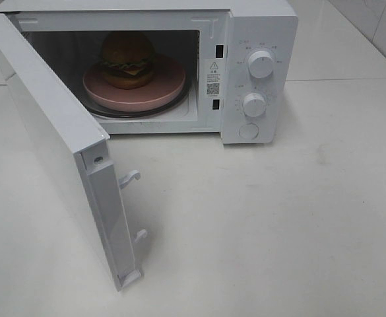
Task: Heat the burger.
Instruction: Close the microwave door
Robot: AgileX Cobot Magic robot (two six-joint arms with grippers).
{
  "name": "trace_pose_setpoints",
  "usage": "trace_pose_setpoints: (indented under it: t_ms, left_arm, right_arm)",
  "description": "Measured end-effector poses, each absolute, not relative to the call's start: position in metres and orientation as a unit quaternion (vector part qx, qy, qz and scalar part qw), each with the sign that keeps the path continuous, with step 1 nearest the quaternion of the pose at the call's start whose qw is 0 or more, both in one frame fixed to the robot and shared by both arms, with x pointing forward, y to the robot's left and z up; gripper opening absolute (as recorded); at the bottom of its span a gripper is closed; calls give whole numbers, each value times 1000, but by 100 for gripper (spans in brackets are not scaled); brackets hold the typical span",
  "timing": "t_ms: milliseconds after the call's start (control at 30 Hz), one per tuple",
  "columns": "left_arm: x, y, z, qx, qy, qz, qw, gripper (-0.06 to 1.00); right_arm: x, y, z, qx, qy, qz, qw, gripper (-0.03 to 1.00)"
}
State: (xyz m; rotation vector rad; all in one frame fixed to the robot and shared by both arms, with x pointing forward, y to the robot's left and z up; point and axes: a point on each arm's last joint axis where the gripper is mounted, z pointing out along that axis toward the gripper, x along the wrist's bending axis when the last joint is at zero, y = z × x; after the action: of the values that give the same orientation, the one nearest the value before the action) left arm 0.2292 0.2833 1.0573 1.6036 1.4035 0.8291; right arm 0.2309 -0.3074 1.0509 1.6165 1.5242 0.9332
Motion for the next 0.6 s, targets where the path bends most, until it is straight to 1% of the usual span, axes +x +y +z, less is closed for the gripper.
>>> trace_pose_setpoints:
  t_ms: [233,333,400,433,467,500,533,567,600]
  left_arm:
    - [230,282,1059,638,558,323,421,99]
    - [236,282,1067,632,557,326,429,96]
    - [245,282,1072,627,560,326,431,90]
    - [245,282,1072,627,560,326,431,90]
    - [250,283,1074,625,563,327,432,84]
    - [250,283,1074,625,563,327,432,84]
    - [253,283,1075,622,563,329,433,79]
    - [258,284,1077,617,563,331,439,67]
    - [258,284,1077,617,563,331,439,67]
  right_arm:
    - [231,-307,1051,626,591,362,358,77]
    - [231,-307,1051,626,591,362,358,77]
    - [231,-307,1051,626,591,362,358,77]
    - [231,-307,1051,626,591,362,358,77]
    - [231,-307,1051,626,591,362,358,77]
    - [231,-307,1051,626,591,362,358,77]
    - [231,-307,1051,626,591,362,358,77]
    - [231,-307,1051,626,591,362,357,77]
    - [231,-307,1051,626,591,362,357,77]
